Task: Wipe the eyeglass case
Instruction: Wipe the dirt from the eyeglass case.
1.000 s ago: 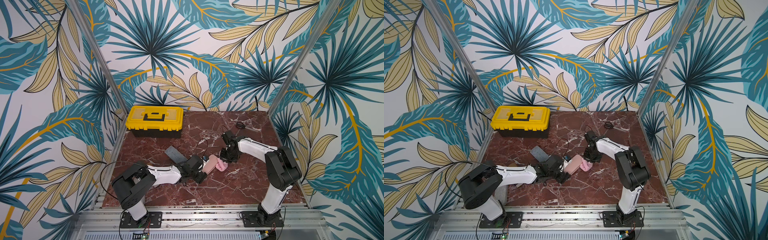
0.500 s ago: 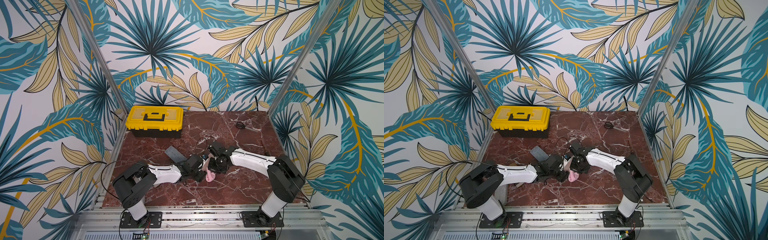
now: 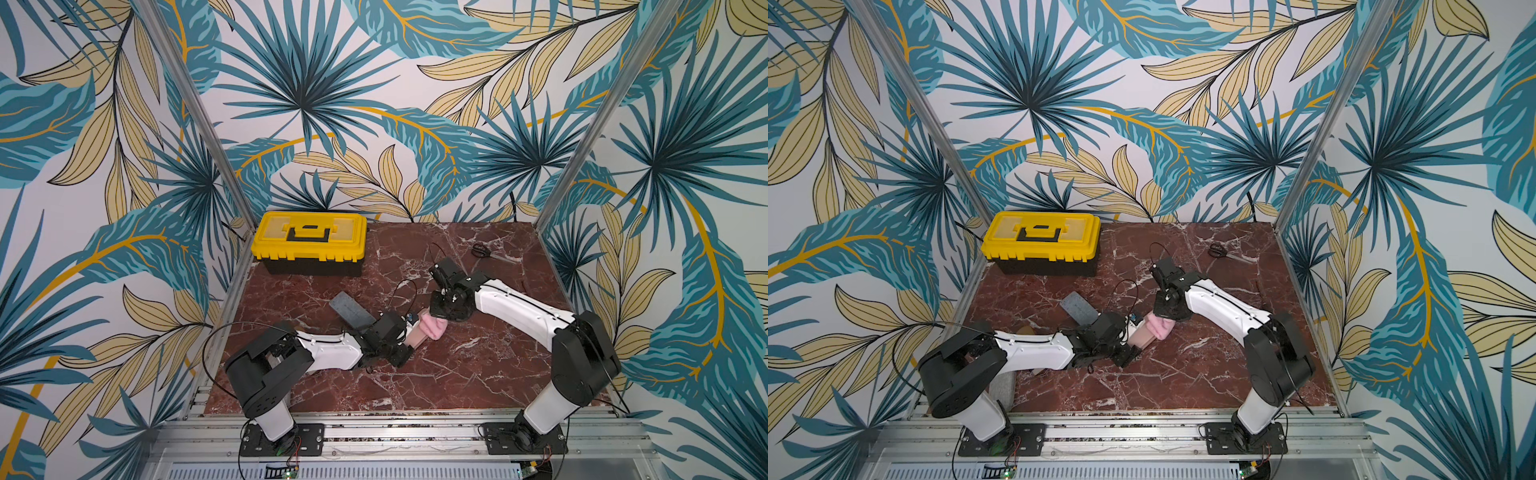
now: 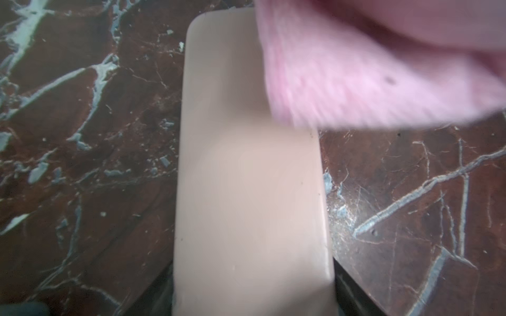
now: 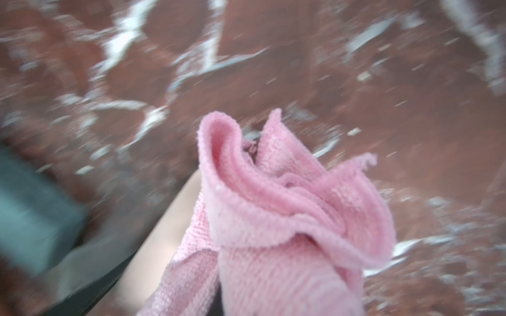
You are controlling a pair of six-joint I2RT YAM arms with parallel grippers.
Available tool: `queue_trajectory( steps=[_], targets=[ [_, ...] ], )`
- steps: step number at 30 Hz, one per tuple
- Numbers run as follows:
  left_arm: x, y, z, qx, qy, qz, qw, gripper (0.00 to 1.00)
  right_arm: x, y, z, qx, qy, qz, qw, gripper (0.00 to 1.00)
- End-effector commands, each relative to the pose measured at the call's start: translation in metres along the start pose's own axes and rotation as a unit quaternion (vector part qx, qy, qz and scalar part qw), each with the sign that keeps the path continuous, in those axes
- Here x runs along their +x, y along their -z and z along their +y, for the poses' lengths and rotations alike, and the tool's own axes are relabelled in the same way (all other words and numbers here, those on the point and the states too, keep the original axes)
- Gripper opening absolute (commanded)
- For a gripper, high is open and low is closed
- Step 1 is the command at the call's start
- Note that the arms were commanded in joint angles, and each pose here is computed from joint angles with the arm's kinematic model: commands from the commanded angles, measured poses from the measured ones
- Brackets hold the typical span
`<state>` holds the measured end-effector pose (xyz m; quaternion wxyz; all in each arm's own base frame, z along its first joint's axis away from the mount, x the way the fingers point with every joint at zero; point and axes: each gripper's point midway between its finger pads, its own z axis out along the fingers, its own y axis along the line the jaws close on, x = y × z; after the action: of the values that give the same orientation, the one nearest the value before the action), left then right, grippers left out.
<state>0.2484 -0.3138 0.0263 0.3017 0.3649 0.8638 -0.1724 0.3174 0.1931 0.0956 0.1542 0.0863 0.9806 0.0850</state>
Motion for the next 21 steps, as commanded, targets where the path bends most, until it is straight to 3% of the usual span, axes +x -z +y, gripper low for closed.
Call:
queue_trajectory(
  steps=[1, 5, 7, 9, 11, 13, 16, 19, 21],
  targets=[
    [0.025, -0.002, -0.011, 0.027, -0.007, 0.033, 0.999, 0.0, 0.036, -0.025, 0.015, -0.04, -0.053, 0.068, 0.995, 0.0],
    [0.025, 0.0, -0.012, 0.027, -0.006, 0.031, 0.999, 0.0, 0.036, -0.054, 0.016, -0.028, -0.039, 0.086, 0.995, 0.0],
    [0.025, 0.001, -0.013, 0.025, -0.01, 0.031, 0.999, 0.0, 0.022, -0.065, -0.028, 0.067, -0.019, 0.084, 0.994, 0.0],
    [0.027, 0.001, -0.013, 0.024, -0.01, 0.03, 0.999, 0.0, -0.007, -0.06, -0.082, 0.189, 0.01, 0.053, 0.981, 0.0],
    [0.028, 0.001, -0.012, 0.022, -0.007, 0.029, 0.999, 0.0, -0.038, -0.037, -0.095, 0.266, 0.07, 0.009, 0.961, 0.0],
    [0.027, 0.001, -0.012, 0.022, -0.005, 0.025, 0.999, 0.0, -0.044, -0.026, -0.069, 0.216, 0.086, 0.001, 0.973, 0.0],
    [0.027, 0.001, -0.011, 0.02, -0.004, 0.023, 1.0, 0.0, -0.019, -0.023, -0.013, 0.071, 0.05, 0.05, 0.995, 0.0],
    [0.026, 0.001, -0.01, 0.017, -0.003, 0.02, 1.0, 0.0, 0.014, -0.026, 0.038, -0.052, 0.002, 0.099, 0.994, 0.0],
    [0.025, 0.001, -0.011, 0.017, -0.005, 0.017, 1.0, 0.0, 0.024, -0.032, 0.059, -0.095, -0.016, 0.118, 0.988, 0.0]
  ],
)
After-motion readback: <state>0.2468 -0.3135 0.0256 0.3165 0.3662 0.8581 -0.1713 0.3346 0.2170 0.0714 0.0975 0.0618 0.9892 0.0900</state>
